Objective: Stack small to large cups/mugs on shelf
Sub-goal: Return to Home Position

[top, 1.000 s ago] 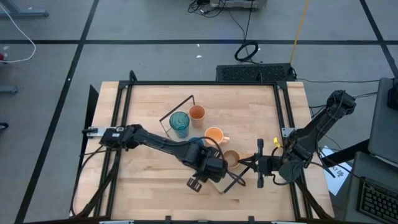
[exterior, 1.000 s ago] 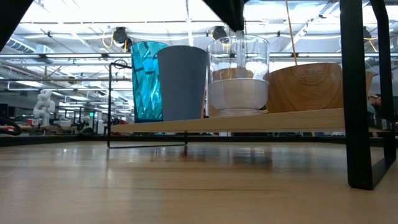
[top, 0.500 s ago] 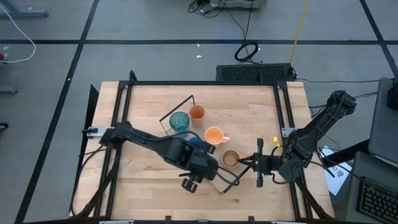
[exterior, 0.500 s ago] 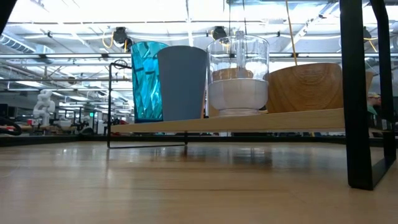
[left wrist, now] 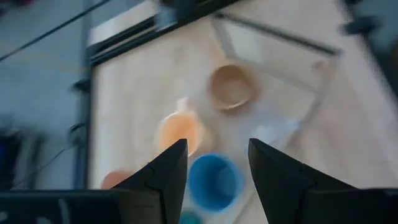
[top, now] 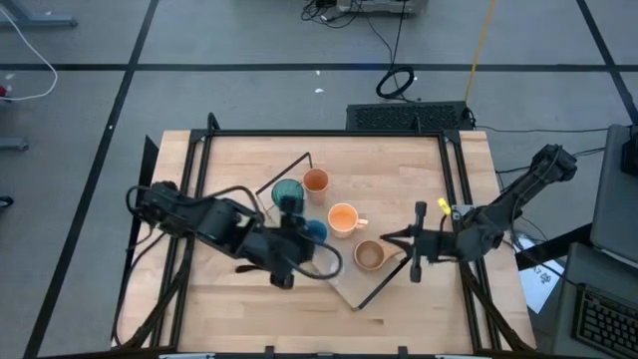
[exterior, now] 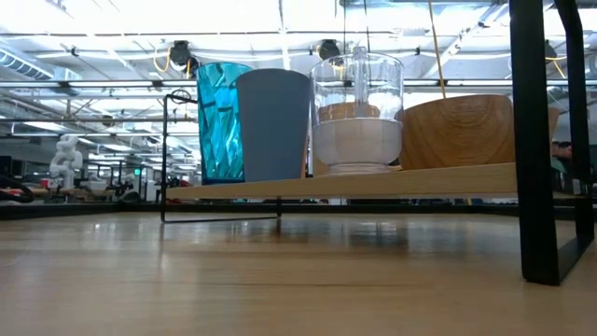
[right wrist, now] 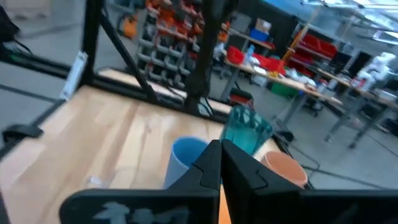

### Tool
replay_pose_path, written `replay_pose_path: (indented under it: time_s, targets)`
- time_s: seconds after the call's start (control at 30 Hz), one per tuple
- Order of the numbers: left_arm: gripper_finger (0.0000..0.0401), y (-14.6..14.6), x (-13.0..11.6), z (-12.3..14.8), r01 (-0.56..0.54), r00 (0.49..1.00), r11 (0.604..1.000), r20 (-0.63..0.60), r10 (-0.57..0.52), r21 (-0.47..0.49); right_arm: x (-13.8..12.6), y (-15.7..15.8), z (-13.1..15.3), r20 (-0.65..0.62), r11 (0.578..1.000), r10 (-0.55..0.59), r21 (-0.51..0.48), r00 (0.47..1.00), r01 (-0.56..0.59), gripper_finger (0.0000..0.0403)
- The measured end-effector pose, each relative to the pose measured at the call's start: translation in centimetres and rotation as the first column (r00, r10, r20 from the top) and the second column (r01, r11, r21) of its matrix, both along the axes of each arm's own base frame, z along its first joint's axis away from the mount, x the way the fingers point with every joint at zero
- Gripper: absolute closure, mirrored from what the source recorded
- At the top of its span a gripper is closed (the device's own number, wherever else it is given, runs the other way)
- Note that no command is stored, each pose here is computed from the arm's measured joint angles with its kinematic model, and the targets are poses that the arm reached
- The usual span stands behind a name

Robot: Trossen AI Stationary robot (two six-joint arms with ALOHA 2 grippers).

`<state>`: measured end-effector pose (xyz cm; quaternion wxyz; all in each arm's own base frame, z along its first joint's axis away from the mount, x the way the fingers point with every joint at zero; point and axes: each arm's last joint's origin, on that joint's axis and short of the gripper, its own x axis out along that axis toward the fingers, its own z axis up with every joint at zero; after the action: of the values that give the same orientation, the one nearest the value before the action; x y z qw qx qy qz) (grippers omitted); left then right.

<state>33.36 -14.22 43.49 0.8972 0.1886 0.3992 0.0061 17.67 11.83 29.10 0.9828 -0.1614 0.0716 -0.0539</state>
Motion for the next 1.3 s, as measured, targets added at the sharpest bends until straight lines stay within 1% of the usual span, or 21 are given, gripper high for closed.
replay_pose_path:
  time_s: [0.1, 0.23, 0.37, 0.47, 0.57, 0.67, 0.87, 1.03, 1.13, 1.3]
  targets:
    - [0.0229, 0.4, -1.3, 0.4, -0.103, 0.994, 0.994, 0.035, 0.101, 0.041, -0.4, -0.9, 0.9, 0.027, 0.999, 0.051, 0.016, 0.998, -0.052, 0.0403]
    - [0.0229, 0.6, -2.9, -0.2, -0.155, 0.987, 0.985, 0.056, 0.151, 0.07, -0.9, -2.1, 1.6, 0.042, 0.997, 0.073, 0.023, 0.996, -0.074, 0.0403]
    - [0.0229, 1.0, -3.8, -2.4, -0.164, 0.984, 0.985, 0.086, 0.159, 0.051, -1.2, -3.2, 1.9, 0.033, 0.995, 0.1, 0.021, 0.994, -0.1, 0.0403]
    - [0.0229, 1.6, -4.8, -4.1, -0.179, 0.975, 0.983, 0.139, 0.173, 0.032, -1.3, -3.8, 2.0, 0.026, 0.992, 0.125, 0.028, 0.992, -0.125, 0.0403]
    - [0.0229, 2.4, -6.2, -5.2, -0.178, 0.965, 0.984, 0.196, 0.175, -0.002, -1.3, -4.1, 1.8, 0.005, 0.99, 0.139, 0.029, 0.99, -0.14, 0.0403]
    - [0.0229, 3.1, -7.5, -6.1, -0.185, 0.947, 0.982, 0.261, 0.187, -0.031, -1.3, -4.4, 1.7, -0.008, 0.991, 0.131, 0.034, 0.991, -0.13, 0.0403]
    - [0.0229, 4.3, -9.8, -7.9, -0.157, 0.904, 0.983, 0.387, 0.181, -0.095, -1.4, -4.7, 1.4, -0.035, 0.992, 0.117, 0.045, 0.992, -0.116, 0.0403]
    - [0.023, 5.0, -11.2, -9.6, -0.146, 0.877, 0.981, 0.443, 0.189, -0.13, -1.4, -4.7, 1.0, -0.034, 0.992, 0.117, 0.049, 0.993, -0.115, 0.0403]
    - [0.0247, 5.4, -12.0, -10.5, -0.141, 0.865, 0.979, 0.464, 0.194, -0.147, -1.6, -4.8, 0.2, -0.044, 0.992, 0.116, 0.05, 0.992, -0.113, 0.0403]
    - [0.0309, 5.8, -12.8, -11.7, -0.135, 0.859, 0.98, 0.475, 0.19, -0.148, -1.9, -4.9, -1.1, -0.016, 0.992, 0.116, 0.056, 0.993, -0.115, 0.0403]
